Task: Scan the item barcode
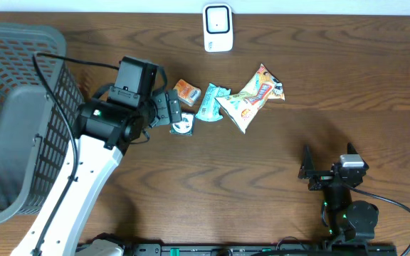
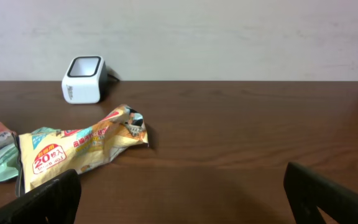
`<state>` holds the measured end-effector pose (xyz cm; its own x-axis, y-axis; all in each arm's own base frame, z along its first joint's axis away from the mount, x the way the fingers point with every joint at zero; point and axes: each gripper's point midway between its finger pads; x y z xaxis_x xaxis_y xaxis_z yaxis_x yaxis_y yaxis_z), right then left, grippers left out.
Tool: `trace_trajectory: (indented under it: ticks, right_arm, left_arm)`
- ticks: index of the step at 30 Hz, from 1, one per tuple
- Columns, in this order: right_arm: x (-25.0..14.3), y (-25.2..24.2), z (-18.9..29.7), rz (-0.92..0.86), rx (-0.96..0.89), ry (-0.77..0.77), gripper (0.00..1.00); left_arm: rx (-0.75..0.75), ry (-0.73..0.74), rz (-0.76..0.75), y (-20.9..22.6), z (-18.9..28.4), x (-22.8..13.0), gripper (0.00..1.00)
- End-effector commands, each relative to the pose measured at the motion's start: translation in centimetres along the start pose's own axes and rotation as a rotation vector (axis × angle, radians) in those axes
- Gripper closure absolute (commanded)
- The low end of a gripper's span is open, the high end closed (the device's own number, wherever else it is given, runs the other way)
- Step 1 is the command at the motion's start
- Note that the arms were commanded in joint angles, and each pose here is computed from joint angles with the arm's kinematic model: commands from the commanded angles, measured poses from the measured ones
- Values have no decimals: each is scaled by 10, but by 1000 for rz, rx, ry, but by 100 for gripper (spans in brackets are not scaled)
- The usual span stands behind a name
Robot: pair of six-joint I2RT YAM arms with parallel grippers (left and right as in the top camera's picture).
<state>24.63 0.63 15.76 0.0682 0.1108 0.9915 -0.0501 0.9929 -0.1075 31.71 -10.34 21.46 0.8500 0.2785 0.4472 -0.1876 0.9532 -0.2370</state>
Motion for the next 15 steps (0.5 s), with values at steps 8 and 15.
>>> trace_trajectory:
  ticks: [8,15]
  right_arm:
    - [0,0,0,12,1,-1,1]
    - [0,0,0,12,1,-1,1]
  left_arm:
    - [30,16,-7,6,5,-4,2]
    - [30,16,-7,6,5,-4,2]
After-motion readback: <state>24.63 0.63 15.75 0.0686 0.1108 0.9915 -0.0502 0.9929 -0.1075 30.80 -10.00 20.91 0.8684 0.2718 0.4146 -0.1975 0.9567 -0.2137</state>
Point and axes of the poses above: each gripper's point midway between its finger pads, its own z axis back along the fingers, its own y axis along the line the jaws close on, x = y × z, and after that the axes turned 7 degrees about z, right-handed
